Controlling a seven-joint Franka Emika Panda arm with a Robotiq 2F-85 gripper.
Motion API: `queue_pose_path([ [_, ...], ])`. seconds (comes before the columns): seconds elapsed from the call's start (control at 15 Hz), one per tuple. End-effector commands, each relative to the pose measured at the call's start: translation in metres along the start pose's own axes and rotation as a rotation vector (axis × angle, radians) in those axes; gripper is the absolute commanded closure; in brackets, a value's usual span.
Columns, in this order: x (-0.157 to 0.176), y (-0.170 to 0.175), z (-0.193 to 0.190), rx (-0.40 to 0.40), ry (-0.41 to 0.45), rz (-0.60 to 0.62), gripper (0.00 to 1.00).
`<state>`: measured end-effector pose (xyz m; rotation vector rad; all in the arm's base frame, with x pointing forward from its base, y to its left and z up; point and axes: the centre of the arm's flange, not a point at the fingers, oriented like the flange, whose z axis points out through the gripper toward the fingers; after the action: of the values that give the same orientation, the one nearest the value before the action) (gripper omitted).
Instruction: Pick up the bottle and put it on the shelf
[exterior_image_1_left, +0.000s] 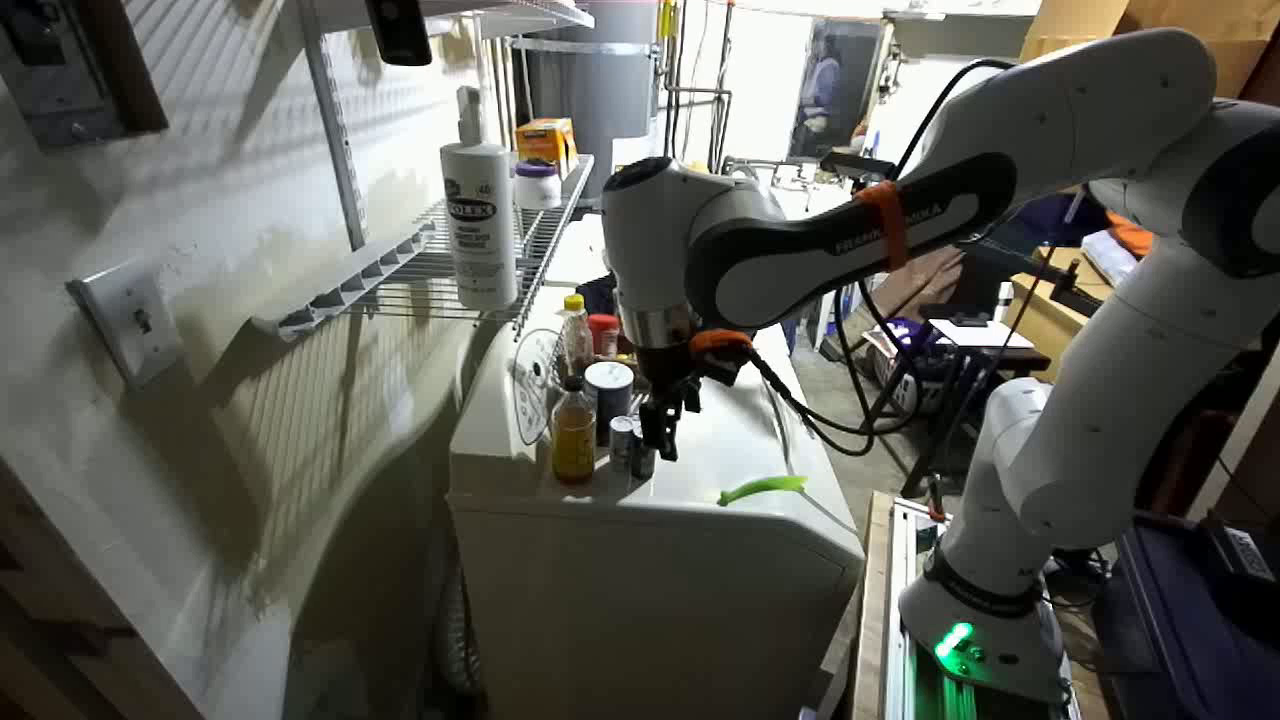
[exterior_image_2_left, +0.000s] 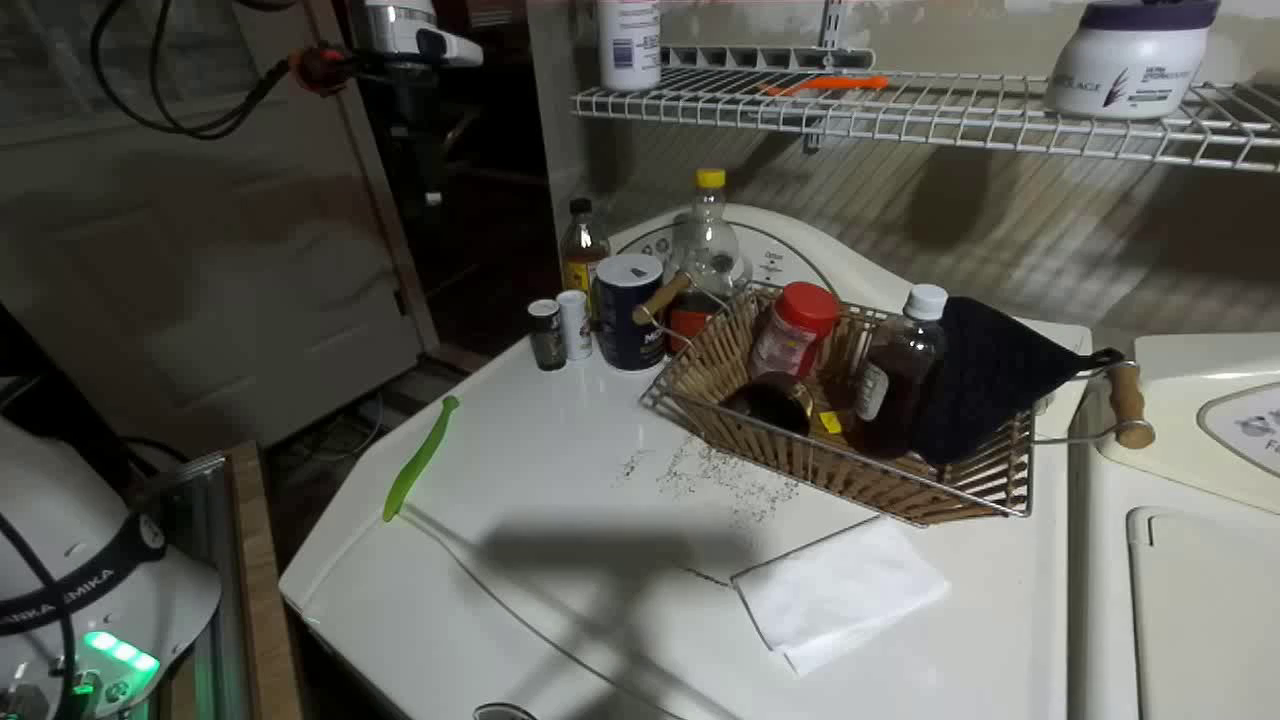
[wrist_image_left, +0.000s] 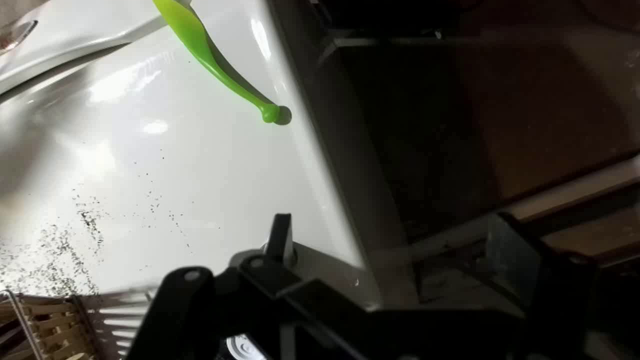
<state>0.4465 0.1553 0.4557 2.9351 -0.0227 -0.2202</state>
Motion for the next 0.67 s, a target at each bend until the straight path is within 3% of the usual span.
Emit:
queue_pose_path([
  [0.0, 0.0000, 0.0000, 0.0000, 0.000, 0.000, 0.000, 0.00],
  [0.53, 0.0000, 0.0000, 0.0000, 0.000, 0.000, 0.000, 0.00],
  [0.6, 0.0018, 0.0065, -0.0020, -0.037, -0.029, -0.020, 0.00],
])
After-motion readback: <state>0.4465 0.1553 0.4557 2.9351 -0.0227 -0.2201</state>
